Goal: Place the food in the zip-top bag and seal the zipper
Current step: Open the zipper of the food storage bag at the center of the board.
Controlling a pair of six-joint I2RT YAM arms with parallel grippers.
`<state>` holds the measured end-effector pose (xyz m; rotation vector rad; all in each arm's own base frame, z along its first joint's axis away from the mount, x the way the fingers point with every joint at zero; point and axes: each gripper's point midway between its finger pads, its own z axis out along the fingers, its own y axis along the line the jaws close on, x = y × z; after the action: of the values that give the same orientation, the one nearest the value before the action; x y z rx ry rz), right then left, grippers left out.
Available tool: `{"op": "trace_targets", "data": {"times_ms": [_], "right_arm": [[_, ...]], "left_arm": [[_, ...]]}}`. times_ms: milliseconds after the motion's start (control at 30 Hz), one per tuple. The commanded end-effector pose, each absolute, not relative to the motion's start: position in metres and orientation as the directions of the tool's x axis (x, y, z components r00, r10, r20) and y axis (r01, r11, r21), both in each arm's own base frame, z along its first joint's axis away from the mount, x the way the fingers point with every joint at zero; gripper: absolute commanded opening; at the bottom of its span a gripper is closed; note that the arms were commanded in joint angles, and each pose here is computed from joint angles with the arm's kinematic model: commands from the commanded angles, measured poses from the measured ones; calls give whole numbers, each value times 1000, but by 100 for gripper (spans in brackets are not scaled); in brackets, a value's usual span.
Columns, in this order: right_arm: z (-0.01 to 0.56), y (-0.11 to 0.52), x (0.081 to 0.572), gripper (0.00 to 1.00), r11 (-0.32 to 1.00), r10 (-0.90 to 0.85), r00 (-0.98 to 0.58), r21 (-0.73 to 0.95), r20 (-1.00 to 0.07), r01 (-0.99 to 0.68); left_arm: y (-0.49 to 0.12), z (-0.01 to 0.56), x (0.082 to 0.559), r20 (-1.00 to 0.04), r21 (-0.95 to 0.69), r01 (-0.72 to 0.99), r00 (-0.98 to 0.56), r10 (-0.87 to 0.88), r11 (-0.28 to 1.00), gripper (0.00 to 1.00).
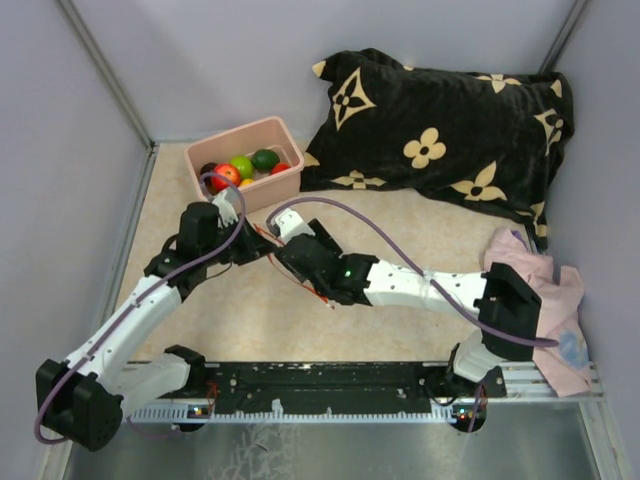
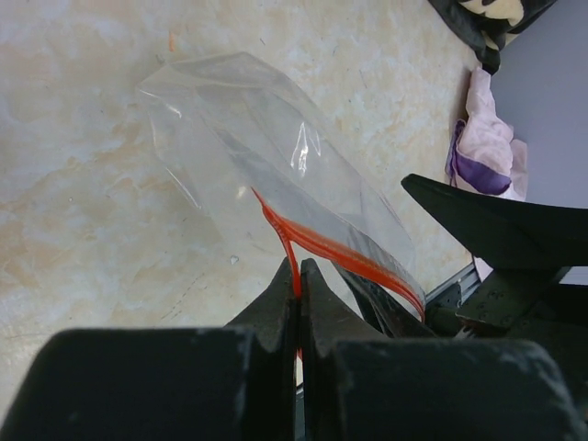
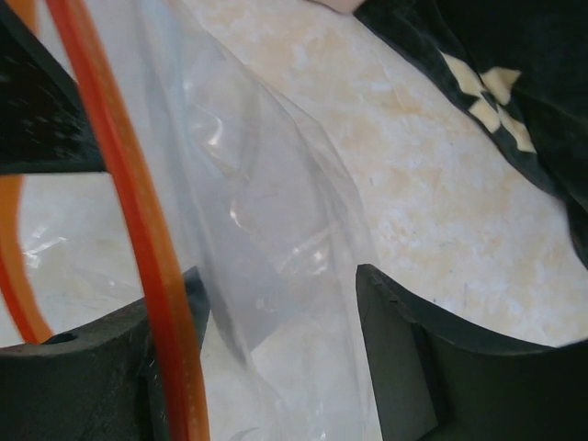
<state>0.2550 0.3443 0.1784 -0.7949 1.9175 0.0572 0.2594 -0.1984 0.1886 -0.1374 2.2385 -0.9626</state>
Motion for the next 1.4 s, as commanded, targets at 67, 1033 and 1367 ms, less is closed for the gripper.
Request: {"op": "trace_targets", "data": {"times_ms": [67, 1033, 1367], "right_arm": [[200, 313, 265, 63, 816, -511, -222, -388, -830, -428], [239, 318, 282, 6, 878, -396, -193, -309, -898, -365], [248, 341, 280, 0, 933, -280, -249, -201, -927, -299]], "left_arm": [[-196, 202, 261, -552, -655, 144, -762, -340, 742, 0], [-188, 211, 242, -595, -587, 187, -759, -263, 788, 23], [-198, 238, 250, -602, -654, 202, -722, -340, 730, 52]]}}
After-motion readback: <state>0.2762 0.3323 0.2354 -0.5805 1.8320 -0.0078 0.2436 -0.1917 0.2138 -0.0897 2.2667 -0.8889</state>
